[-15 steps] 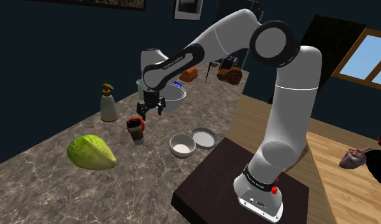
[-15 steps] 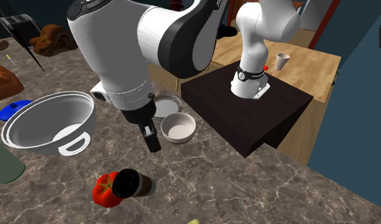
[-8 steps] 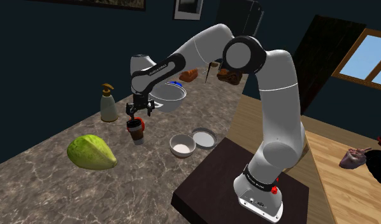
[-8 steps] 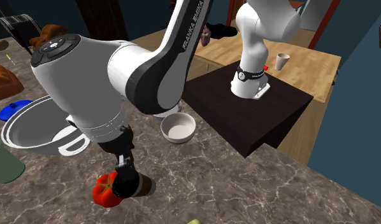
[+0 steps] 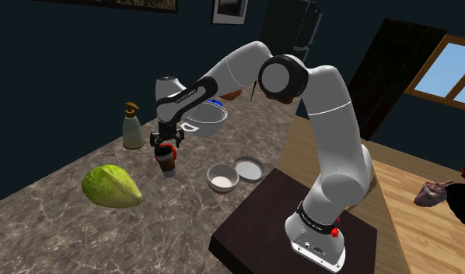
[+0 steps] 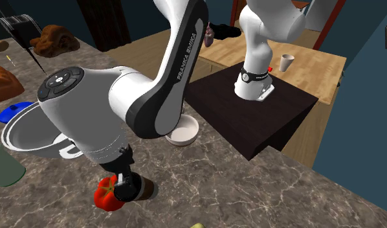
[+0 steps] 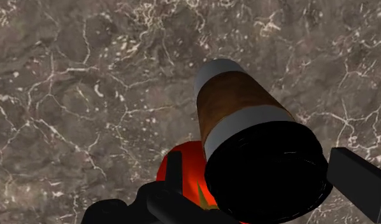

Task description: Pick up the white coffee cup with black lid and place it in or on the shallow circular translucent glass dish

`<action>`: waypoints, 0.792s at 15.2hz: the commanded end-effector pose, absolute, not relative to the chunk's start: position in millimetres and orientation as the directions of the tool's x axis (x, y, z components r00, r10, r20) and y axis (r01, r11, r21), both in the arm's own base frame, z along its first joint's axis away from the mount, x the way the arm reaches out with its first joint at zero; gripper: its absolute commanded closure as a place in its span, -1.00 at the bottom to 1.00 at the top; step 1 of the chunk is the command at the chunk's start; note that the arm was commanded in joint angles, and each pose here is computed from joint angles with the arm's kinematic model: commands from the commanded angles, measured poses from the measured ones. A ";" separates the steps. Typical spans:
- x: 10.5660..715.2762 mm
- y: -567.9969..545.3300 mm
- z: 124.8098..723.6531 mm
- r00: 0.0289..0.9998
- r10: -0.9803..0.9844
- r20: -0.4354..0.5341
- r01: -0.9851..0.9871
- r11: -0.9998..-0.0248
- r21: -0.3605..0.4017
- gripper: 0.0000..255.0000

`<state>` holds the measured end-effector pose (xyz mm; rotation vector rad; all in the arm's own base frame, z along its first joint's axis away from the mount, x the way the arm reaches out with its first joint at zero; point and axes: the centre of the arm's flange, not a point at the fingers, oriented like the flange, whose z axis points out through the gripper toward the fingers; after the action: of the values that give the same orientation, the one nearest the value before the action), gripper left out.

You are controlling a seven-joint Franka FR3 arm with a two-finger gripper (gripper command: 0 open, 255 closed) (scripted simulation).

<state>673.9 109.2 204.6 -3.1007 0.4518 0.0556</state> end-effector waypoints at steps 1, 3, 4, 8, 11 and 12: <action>673.4 108.8 193.9 0.958 -0.286 -0.040 -0.286 -0.958 0.000 -1.00; 673.5 108.8 194.0 0.958 -0.286 -0.040 -0.286 -0.958 0.000 -1.00; 673.5 108.8 194.0 0.958 -0.286 -0.040 -0.286 -0.958 0.000 -1.00; 673.5 108.8 194.0 0.958 -0.286 -0.040 -0.286 -0.958 0.000 -1.00; 673.5 109.1 194.0 0.958 -0.286 -0.040 -0.286 -0.958 0.000 1.00; 673.5 109.2 194.1 0.958 -0.286 -0.040 -0.286 -0.958 0.000 1.00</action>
<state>673.8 109.7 195.3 -3.1014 0.4516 0.0591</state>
